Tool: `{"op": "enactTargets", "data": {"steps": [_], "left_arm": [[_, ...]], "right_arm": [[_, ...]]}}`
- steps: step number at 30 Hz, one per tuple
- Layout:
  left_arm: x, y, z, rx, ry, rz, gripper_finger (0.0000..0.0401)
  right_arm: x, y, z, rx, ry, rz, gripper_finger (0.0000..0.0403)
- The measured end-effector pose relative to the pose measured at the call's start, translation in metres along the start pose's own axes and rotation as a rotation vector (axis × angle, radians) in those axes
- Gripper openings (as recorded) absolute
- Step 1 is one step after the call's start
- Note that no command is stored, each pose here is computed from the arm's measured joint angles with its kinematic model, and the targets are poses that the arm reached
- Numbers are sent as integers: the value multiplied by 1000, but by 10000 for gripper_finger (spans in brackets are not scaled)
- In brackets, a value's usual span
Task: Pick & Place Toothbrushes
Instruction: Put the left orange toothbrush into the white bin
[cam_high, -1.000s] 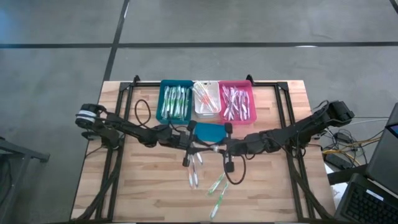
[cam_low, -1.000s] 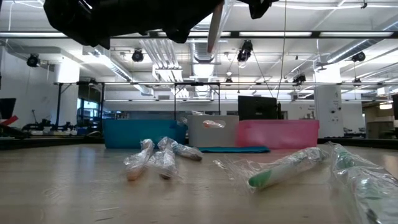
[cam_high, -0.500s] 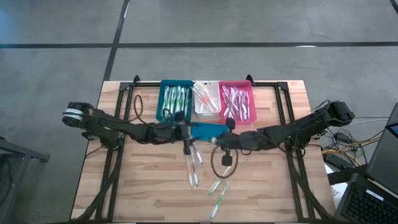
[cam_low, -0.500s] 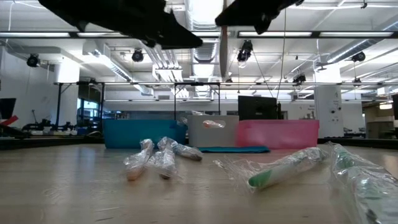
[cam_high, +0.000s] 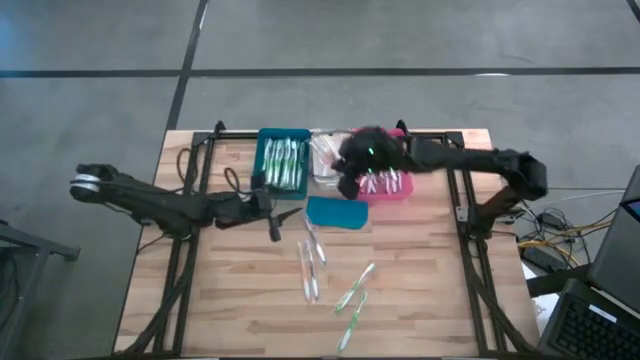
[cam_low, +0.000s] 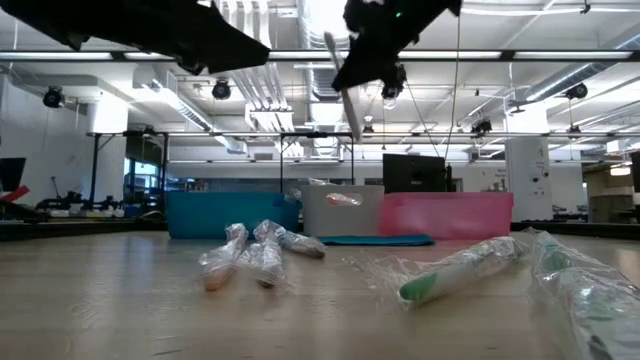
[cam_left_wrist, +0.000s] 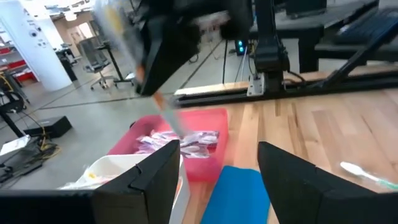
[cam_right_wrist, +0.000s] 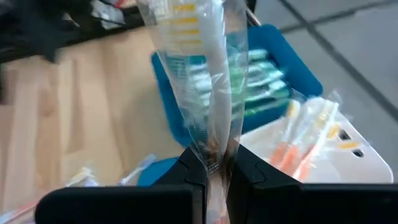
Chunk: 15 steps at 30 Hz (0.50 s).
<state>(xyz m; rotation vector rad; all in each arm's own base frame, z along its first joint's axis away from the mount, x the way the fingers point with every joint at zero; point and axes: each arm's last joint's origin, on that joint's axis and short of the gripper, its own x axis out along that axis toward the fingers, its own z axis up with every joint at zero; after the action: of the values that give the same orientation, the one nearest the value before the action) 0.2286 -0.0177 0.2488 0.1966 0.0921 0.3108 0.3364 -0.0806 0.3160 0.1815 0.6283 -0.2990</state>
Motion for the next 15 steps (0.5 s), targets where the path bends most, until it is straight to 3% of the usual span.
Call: {"op": "enactTargets", "data": {"steps": [6,15], "left_arm": [[-14,6,-3,-55,-27,-7,220],[-16,6,-6,-68,-26,-12,220]], "right_arm": [[38,-39,17,41,168,-35,18],[88,-76,32,126,290,-22,18]]}}
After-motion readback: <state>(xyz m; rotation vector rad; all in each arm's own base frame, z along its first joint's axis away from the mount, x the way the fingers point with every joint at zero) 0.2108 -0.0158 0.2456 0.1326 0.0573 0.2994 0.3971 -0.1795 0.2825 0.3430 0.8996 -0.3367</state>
